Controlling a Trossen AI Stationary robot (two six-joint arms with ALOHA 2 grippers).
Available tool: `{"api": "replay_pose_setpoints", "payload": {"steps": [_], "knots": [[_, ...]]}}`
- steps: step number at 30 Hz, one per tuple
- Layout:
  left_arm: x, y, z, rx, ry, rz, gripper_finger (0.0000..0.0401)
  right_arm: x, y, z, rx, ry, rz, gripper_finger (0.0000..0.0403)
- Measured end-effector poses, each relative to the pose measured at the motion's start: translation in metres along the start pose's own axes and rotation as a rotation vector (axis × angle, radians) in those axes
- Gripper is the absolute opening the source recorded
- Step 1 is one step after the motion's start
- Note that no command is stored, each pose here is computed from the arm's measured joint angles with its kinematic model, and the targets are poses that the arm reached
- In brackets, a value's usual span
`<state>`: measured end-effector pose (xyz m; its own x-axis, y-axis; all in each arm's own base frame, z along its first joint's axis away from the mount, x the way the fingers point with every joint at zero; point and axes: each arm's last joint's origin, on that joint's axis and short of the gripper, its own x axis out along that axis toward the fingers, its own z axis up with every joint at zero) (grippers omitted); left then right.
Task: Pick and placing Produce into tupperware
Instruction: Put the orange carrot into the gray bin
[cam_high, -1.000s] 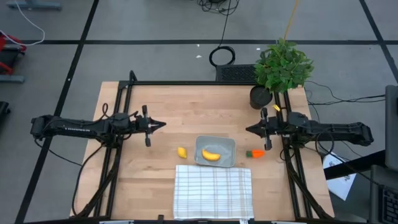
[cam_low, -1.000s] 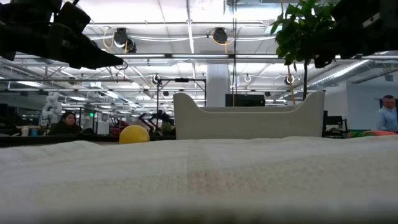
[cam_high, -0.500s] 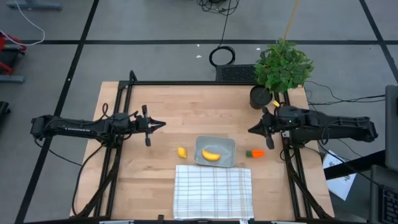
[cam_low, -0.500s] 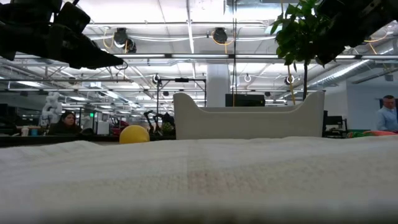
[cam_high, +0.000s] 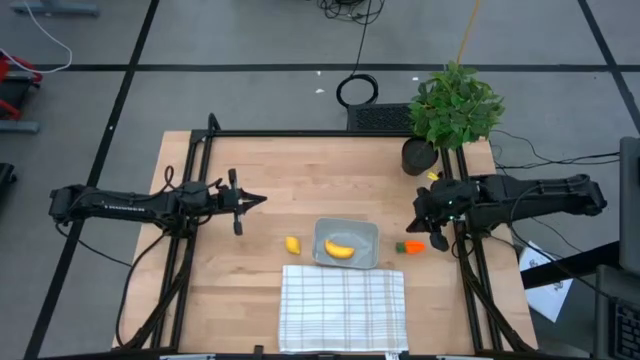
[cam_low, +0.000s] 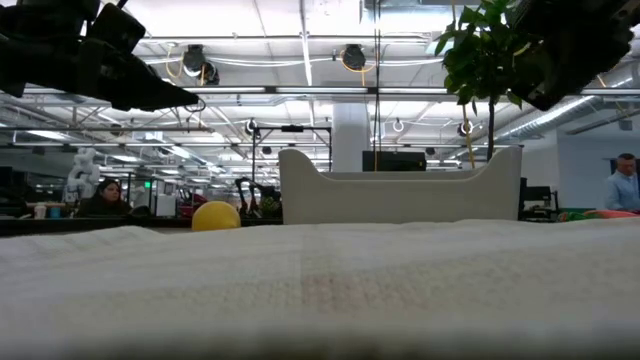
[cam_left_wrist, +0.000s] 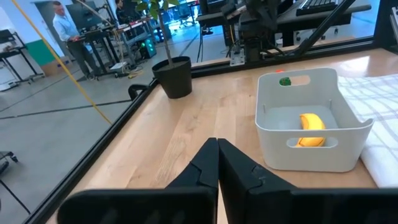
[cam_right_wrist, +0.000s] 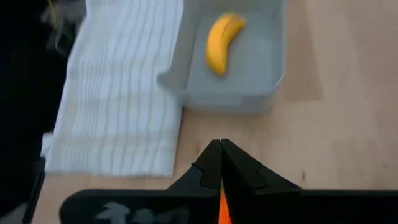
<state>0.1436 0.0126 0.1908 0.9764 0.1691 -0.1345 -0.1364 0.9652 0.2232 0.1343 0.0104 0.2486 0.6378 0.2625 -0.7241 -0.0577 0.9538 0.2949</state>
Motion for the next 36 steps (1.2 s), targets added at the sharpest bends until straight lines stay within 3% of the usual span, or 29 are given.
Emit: {"api": "replay_pose_setpoints", "payload": {"steps": [9, 20, 26, 30, 36], "knots": [[0.000, 0.000, 0.000, -0.009, 0.000, 0.000, 0.0027, 0.015, 0.009, -0.005, -0.009, 0.190, 0.013, 0.0000], [0.000, 0.000, 0.000, -0.009, 0.000, 0.000, 0.0002, 0.031, 0.008, -0.005, 0.125, 0.296, -0.020, 0.0000], [0.000, 0.000, 0.000, -0.009, 0.000, 0.000, 0.0020, 0.033, 0.007, -0.007, 0.198, 0.330, -0.041, 0.0001], [0.000, 0.000, 0.000, -0.009, 0.000, 0.000, 0.0029, 0.033, 0.007, -0.007, 0.223, 0.329, -0.045, 0.0020], [0.000, 0.000, 0.000, -0.008, 0.000, 0.000, 0.0031, 0.034, 0.007, -0.007, 0.221, 0.333, -0.046, 0.0083]]}}
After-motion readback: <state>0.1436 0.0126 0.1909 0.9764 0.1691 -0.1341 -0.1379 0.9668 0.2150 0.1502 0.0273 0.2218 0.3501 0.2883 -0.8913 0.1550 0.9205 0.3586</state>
